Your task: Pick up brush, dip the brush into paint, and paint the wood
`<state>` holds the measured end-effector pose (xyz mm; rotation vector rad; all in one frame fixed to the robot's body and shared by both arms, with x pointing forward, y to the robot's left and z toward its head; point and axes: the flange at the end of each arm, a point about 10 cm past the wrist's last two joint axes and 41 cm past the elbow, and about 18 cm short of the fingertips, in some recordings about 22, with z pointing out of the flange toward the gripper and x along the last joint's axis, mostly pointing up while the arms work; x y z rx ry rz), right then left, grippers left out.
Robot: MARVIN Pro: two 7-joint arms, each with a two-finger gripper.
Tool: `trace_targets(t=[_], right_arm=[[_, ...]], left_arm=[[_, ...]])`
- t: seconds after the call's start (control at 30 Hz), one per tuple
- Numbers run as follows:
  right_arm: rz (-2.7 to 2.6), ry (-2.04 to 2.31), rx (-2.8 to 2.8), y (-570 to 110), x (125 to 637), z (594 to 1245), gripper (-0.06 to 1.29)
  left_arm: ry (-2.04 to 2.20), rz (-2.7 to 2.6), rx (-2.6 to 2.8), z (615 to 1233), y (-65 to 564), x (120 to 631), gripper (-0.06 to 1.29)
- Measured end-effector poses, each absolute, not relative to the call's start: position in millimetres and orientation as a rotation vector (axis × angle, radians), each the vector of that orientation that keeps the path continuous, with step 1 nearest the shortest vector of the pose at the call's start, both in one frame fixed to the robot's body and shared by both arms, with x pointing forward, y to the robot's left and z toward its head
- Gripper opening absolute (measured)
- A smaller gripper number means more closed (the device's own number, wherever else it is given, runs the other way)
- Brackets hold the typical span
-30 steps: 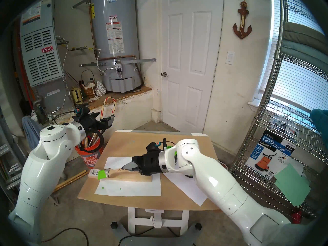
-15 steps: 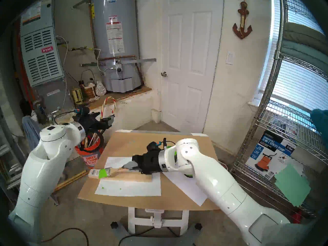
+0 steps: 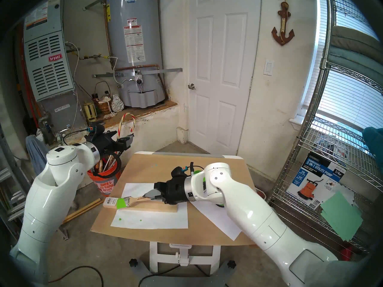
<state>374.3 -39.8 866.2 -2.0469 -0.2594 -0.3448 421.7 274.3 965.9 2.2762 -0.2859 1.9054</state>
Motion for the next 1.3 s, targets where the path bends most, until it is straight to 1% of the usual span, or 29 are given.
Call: trace_targets(t=[1.3], right_arm=[[-0.373,-0.214,-2.072,-46.8,383.6,862.3,-0.03]], left_arm=[[-0.286,1.905,2.276,965.9,274.3,421.7,1.25]])
